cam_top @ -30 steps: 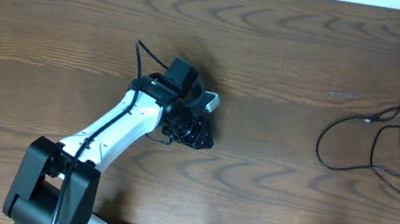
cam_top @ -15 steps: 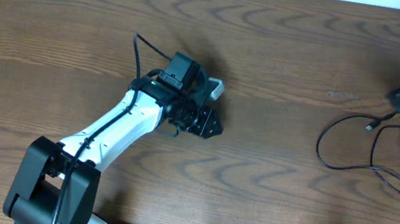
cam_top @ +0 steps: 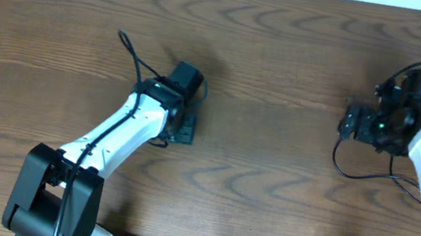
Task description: Untangle cables
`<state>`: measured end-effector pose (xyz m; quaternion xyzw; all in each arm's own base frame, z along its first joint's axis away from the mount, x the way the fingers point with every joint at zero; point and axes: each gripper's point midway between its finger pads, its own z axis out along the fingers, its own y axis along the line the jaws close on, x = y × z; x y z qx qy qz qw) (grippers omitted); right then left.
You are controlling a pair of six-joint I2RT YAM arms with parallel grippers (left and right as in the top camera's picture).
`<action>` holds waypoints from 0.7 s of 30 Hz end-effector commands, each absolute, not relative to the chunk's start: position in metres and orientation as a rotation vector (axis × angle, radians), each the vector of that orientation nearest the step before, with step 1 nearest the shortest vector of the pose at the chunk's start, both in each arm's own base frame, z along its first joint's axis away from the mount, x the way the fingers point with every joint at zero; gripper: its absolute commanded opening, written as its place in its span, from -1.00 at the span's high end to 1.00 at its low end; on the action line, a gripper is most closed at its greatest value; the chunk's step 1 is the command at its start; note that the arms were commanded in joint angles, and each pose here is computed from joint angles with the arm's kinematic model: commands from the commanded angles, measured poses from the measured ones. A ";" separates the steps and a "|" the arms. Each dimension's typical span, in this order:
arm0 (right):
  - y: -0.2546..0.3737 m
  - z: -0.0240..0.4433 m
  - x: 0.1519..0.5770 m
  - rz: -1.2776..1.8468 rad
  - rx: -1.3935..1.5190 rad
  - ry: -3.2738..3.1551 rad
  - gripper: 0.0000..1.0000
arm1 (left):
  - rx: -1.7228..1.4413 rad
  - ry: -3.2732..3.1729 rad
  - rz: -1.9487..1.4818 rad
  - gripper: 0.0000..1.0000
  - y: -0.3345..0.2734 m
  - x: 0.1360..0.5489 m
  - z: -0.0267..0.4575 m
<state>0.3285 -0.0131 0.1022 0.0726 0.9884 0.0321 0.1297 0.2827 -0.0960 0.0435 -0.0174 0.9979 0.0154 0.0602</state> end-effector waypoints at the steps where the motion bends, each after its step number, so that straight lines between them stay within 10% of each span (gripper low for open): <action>1: -0.016 0.098 0.320 -0.005 0.227 2.907 -0.98 | -0.283 3.021 0.222 -0.33 -0.056 0.279 0.044; 21: 0.022 0.106 0.236 0.155 0.164 3.079 -0.57 | -0.279 3.211 -0.023 -0.34 -0.041 0.199 0.054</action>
